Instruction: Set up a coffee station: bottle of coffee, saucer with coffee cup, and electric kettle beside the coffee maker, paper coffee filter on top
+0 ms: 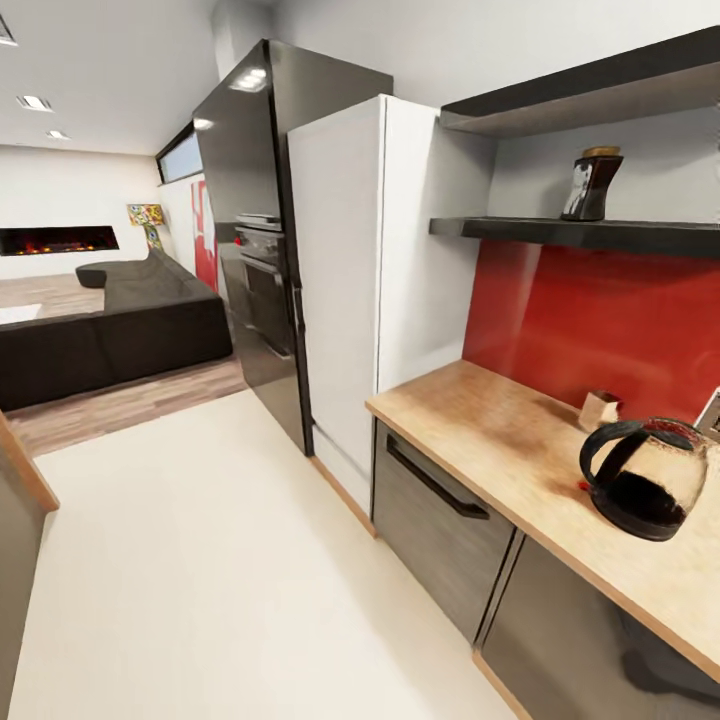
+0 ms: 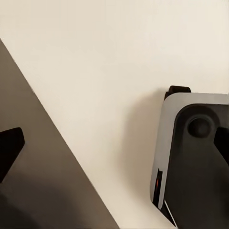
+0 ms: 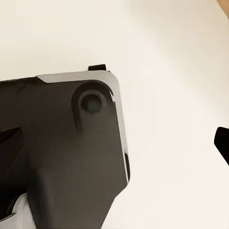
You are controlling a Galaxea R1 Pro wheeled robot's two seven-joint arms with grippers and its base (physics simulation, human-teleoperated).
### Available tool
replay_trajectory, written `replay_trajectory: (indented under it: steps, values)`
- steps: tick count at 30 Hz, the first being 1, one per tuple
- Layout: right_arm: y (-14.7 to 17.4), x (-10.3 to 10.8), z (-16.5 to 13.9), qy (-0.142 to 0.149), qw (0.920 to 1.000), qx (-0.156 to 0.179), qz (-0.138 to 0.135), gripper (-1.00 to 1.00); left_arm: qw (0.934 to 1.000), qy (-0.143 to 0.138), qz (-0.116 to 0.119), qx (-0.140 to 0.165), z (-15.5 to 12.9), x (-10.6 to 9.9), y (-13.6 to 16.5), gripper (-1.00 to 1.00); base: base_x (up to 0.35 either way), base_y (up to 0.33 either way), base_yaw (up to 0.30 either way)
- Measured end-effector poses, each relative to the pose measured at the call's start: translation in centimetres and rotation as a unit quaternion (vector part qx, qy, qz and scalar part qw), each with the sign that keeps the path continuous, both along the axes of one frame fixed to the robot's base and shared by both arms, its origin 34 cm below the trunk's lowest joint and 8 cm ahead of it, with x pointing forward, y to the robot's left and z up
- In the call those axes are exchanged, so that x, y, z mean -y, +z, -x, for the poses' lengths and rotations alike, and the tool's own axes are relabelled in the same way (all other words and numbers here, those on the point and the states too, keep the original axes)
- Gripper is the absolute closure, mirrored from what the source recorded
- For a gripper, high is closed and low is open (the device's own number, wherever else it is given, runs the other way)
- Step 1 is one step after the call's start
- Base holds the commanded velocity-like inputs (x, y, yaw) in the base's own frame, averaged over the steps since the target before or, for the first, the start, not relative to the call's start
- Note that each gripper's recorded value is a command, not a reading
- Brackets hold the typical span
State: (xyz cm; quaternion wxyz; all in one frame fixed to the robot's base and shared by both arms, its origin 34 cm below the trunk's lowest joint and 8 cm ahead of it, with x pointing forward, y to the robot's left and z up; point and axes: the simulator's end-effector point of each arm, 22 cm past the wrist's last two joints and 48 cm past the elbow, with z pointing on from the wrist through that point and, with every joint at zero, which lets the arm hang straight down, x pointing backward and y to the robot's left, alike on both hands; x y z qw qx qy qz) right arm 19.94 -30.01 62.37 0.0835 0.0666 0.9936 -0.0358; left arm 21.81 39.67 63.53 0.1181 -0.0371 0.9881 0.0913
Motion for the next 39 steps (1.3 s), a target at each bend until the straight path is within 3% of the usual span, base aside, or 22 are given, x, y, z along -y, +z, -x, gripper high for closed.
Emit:
replay_trajectory:
  steps: [15, 32, 39]
  values:
    - [0.00, 0.00, -0.10, -0.001, 1.0000, 0.001, -0.001, -1.00, 1.0000, -0.001, 0.001, 0.000, -0.01, 0.05, -0.01, -1.00, 0.226, 0.264, -0.270]
    - [0.00, 0.05, -0.09, -0.002, 1.0000, 0.001, 0.000, -1.00, 1.0000, 0.000, 0.001, 0.000, 0.01, 0.03, -0.02, -1.00, 0.011, 0.317, -0.299]
    - [0.00, 0.02, -0.14, -0.002, 1.0000, 0.001, -0.001, -1.00, 1.0000, 0.001, -0.001, 0.000, 0.02, -0.11, 0.01, -1.00, 0.000, 0.120, -0.300]
